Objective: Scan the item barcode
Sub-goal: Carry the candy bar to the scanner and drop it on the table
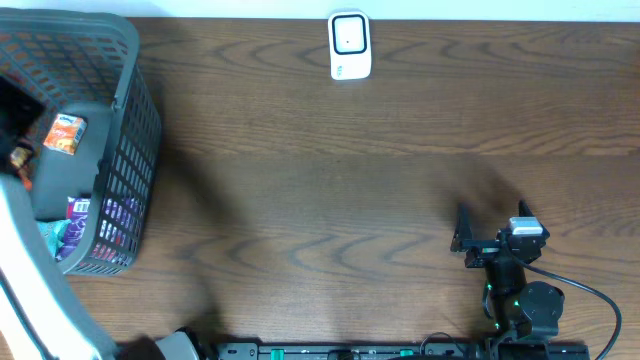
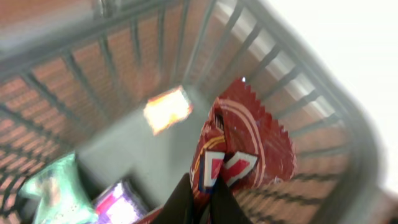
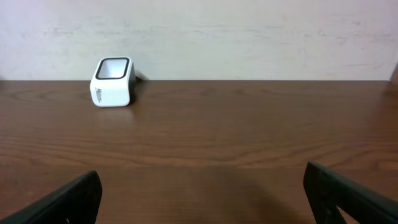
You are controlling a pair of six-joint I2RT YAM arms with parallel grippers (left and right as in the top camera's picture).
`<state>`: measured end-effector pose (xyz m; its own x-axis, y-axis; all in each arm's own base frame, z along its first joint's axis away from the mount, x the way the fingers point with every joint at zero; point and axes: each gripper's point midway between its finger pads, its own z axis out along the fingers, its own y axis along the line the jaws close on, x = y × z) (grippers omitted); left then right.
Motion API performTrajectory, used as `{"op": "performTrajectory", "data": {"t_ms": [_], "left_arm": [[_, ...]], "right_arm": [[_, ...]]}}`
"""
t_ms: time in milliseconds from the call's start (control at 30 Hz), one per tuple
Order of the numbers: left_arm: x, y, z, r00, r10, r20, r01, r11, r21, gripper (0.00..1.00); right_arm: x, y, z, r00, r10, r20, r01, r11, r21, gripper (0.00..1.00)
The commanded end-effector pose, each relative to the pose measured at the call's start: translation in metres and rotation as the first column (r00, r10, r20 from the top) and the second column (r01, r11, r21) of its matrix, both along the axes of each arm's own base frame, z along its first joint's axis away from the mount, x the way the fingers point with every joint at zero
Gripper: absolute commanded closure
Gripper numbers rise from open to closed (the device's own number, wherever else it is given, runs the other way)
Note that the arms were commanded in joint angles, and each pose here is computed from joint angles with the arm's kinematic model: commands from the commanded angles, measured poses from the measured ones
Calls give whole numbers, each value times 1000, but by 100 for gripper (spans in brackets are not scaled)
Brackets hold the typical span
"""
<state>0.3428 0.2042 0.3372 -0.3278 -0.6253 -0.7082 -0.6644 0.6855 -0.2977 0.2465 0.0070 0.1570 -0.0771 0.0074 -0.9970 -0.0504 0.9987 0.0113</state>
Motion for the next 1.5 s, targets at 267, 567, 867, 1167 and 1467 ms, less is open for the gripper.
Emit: {"op": "performTrajectory", "data": {"t_ms": [267, 567, 867, 1167, 1467], "left_arm": [[17, -209, 131, 598, -606, 524, 722, 691, -24, 93], [29, -358, 58, 540, -799, 264, 832, 554, -25, 93], [48, -455, -60, 584, -811, -28, 807, 584, -86, 93], [51, -502, -179, 664, -720, -203, 656, 690, -306, 93], [66, -511, -246, 752, -605, -264, 489, 779, -393, 93]], "right_arm": [[0, -3, -1, 1000, -11, 0, 11, 1000, -14, 1], [0, -3, -1, 1000, -11, 0, 11, 1000, -14, 1], [0, -3, -1, 1000, -11, 0, 11, 1000, -14, 1], [0, -3, -1, 1000, -11, 0, 11, 1000, -14, 1], [0, -3, -1, 1000, -11, 0, 11, 1000, -14, 1]]}}
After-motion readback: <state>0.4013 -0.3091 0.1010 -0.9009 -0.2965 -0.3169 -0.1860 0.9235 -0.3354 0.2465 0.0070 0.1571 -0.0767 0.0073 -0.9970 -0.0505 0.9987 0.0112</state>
